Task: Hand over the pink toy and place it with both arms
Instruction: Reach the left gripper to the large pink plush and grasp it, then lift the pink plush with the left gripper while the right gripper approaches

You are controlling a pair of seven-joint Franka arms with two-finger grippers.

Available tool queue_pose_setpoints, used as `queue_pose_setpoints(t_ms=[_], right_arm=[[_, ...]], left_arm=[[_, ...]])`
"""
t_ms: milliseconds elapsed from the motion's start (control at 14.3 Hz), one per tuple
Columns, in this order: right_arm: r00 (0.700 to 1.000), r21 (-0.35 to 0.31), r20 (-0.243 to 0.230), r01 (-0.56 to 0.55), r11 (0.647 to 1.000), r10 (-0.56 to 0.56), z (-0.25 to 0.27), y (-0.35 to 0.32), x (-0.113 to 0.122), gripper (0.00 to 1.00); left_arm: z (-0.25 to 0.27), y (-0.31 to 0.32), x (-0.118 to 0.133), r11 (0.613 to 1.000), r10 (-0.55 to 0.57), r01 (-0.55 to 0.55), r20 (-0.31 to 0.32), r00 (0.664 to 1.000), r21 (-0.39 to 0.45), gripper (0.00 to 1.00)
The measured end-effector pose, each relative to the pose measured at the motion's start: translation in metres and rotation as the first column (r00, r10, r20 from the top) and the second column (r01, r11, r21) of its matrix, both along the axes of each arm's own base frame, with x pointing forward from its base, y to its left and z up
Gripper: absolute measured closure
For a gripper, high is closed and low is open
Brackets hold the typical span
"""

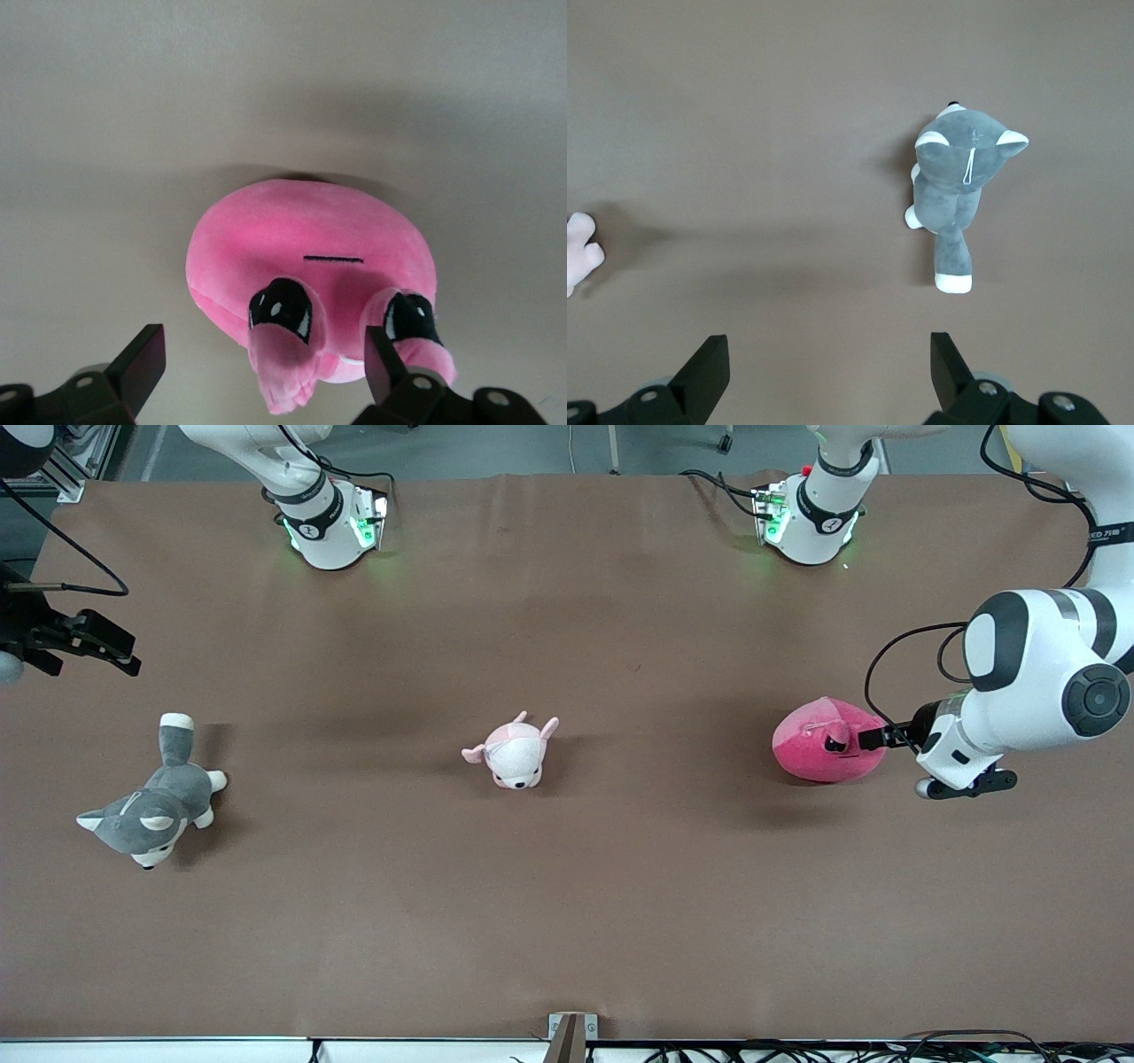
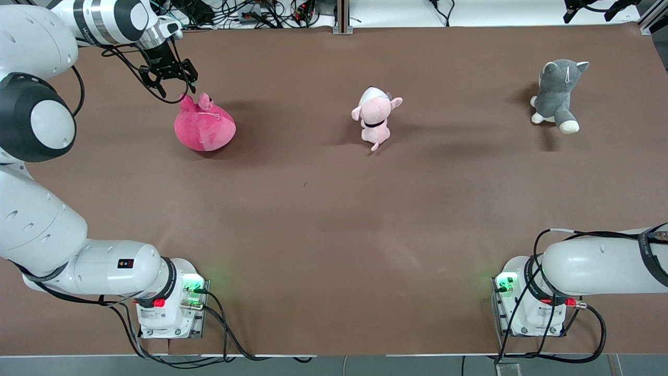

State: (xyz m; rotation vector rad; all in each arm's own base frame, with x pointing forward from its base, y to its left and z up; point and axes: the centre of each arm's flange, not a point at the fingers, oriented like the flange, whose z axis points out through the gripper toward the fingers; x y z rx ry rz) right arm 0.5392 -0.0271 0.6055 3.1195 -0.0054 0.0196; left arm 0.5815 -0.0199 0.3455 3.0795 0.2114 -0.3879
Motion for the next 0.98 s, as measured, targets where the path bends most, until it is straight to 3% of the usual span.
queue_pose_setpoints(t_ms=[350, 490, 560, 630, 700, 840, 980], right_arm=[[1.0, 0.003, -0.014, -0.008, 1.0, 0.008, -0.002, 0.004, 0.001, 0.0], [1.0, 0.055, -0.008, -0.022, 0.998, 0.022, 0.0, 0.019, 0.002, 0.02], [1.0, 0.105, -0.004, -0.027, 0.994, 0.027, 0.002, 0.028, 0.002, 0.08], [0.999, 0.151, -0.001, -0.032, 0.988, 0.032, 0.003, 0.037, 0.002, 0.21], [1.0, 0.199, 0.0, -0.031, 0.979, 0.032, 0.004, 0.046, 0.002, 0.27], [1.0, 0.306, -0.016, 0.01, 0.952, -0.005, 0.005, 0.064, 0.002, 0.28], [0.995, 0.393, -0.076, 0.086, 0.915, -0.061, 0.002, 0.086, 0.002, 0.28]], left_arm=[[-0.009, 0.0, -0.005, 1.0, 0.001, -0.001, -0.018, 1.0, 0.001, 0.56], [-0.009, -0.001, -0.005, 1.0, 0.0, 0.0, -0.018, 1.0, 0.001, 0.77], [-0.009, -0.001, -0.005, 1.0, 0.0, 0.0, -0.017, 1.0, 0.001, 0.85], [-0.009, -0.001, -0.005, 1.0, 0.004, -0.004, -0.016, 1.0, 0.002, 0.89], [-0.007, -0.002, -0.004, 1.0, 0.013, -0.013, -0.014, 1.0, 0.004, 0.89], [0.006, -0.007, -0.002, 0.999, 0.032, -0.032, 0.002, 0.999, 0.009, 0.89], [0.044, -0.028, 0.0, 0.998, 0.056, -0.056, 0.006, 0.998, 0.0, 0.89]])
